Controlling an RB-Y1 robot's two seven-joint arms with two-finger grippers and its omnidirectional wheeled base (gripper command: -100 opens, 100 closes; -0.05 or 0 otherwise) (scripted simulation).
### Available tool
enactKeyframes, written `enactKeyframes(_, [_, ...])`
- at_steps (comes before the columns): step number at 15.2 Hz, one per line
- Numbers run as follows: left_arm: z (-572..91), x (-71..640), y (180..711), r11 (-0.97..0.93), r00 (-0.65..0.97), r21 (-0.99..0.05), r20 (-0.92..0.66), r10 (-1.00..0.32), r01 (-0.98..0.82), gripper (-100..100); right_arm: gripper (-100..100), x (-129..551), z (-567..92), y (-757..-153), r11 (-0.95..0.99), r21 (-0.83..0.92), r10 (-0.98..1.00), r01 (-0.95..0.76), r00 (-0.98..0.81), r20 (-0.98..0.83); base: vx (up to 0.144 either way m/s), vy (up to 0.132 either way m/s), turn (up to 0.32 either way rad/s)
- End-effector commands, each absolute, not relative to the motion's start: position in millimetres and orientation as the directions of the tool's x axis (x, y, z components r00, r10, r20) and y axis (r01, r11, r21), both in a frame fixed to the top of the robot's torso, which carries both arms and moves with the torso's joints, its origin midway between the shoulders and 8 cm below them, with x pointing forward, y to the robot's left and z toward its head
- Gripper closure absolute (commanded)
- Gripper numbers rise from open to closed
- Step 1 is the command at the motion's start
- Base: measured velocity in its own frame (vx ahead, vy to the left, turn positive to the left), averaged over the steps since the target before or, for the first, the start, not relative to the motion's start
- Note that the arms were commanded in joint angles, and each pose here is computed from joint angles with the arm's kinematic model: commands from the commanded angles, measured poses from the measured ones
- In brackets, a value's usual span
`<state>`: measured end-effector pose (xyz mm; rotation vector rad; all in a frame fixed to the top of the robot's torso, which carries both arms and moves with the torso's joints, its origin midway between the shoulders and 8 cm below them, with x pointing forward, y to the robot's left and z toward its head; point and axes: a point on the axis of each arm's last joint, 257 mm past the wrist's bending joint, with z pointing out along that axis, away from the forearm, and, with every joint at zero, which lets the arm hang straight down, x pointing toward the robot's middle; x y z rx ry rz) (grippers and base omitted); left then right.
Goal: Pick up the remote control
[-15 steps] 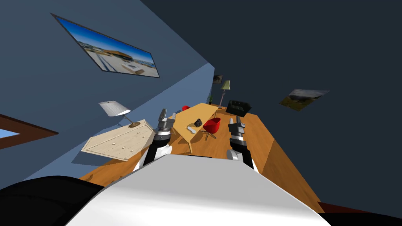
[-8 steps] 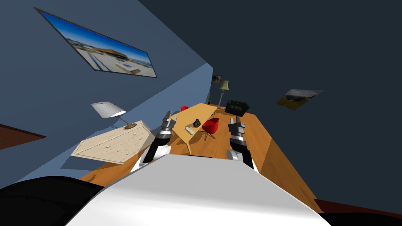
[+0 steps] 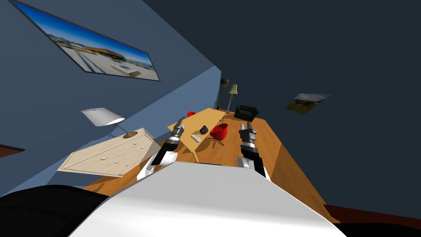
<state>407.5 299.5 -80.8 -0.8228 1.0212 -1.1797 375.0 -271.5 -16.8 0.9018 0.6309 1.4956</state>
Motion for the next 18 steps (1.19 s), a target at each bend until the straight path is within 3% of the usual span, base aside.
enactKeyframes(1, [-88.5,410.4,302.5,0.218,0.071,-0.927,-0.207,-0.976,0.304,-100,0,375.0,-16.8,-271.5,-0.134,0.817,0.984,-0.561,0.020,0.176,0.025,-0.030,-0.016])
enactKeyframes(18, [-220.1,429.6,368.8,0.363,0.076,-0.920,-0.377,-0.923,-0.146,-100,0,375.0,-16.8,-271.5,-0.134,0.817,0.984,-0.561,0.020,0.176,0.051,-0.032,-0.046])
